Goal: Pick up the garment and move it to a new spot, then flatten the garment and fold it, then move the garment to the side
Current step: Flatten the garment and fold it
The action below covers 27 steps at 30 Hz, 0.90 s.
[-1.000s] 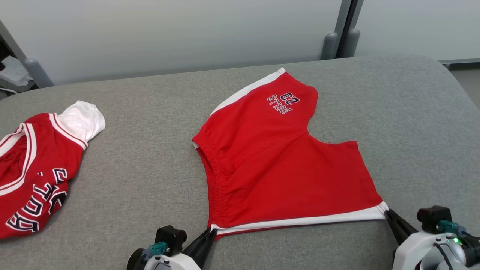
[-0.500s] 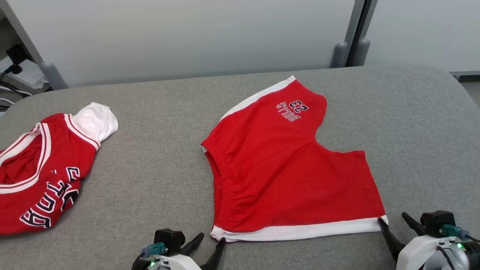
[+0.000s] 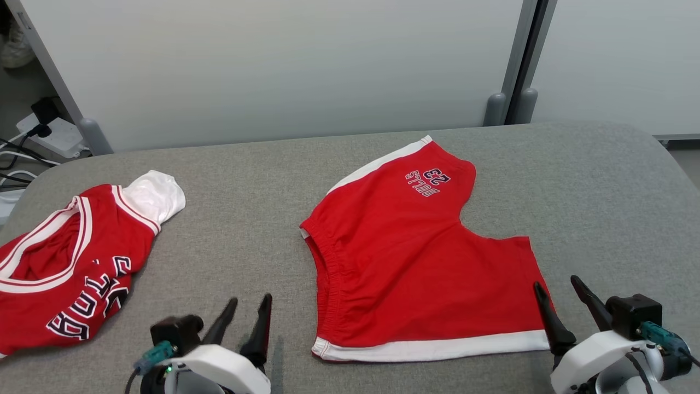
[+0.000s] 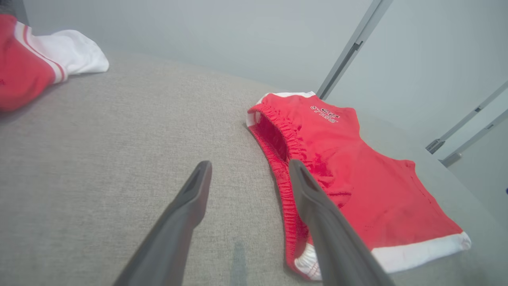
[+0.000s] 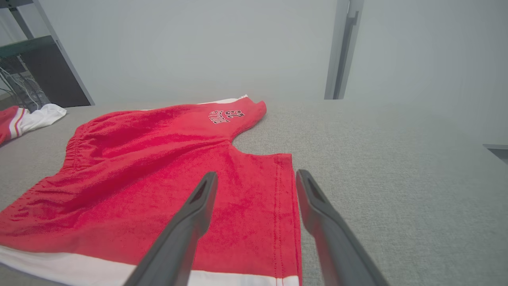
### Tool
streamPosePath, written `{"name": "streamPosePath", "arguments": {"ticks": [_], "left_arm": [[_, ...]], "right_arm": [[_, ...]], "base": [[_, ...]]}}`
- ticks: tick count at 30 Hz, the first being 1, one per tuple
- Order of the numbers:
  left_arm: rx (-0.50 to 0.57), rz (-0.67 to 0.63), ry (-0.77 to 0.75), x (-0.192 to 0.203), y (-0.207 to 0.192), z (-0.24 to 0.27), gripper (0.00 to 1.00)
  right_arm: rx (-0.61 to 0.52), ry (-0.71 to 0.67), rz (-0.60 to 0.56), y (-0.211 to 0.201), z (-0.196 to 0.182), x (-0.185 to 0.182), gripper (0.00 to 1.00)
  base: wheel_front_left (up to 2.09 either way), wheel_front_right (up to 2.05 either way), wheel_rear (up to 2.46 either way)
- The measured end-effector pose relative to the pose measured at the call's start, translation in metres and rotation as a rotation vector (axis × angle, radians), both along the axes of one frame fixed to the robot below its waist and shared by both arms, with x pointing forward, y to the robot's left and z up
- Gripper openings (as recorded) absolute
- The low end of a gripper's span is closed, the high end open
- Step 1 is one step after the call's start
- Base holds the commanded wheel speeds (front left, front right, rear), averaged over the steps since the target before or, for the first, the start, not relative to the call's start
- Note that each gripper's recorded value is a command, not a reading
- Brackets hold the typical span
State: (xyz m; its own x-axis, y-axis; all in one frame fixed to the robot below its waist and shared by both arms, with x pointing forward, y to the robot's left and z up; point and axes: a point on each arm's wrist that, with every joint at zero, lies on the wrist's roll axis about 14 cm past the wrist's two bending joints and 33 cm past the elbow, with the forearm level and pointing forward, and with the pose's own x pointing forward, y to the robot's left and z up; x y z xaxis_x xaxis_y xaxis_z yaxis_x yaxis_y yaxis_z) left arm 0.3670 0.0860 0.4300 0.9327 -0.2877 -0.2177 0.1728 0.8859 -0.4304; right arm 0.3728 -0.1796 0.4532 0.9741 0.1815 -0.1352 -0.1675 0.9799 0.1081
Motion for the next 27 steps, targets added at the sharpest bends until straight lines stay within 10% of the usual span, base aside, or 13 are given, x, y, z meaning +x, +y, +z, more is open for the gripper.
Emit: {"name": "streamPosePath", "arguments": {"ticks": [11, 27], "left_arm": [[-0.036, 0.320, -0.267, -0.003, 0.063, 0.081, 1.00], [0.234, 0.250, -0.343, -0.053, 0.052, 0.080, 1.00]], "right_arm": [[0.118, -0.180, 0.032, 0.041, 0.051, -0.010, 1.00], [0.115, -0.246, 0.017, 0.037, 0.064, -0.049, 1.00]], "base": [[0.00, 0.00, 0.00], [0.00, 0.00, 0.00]]}}
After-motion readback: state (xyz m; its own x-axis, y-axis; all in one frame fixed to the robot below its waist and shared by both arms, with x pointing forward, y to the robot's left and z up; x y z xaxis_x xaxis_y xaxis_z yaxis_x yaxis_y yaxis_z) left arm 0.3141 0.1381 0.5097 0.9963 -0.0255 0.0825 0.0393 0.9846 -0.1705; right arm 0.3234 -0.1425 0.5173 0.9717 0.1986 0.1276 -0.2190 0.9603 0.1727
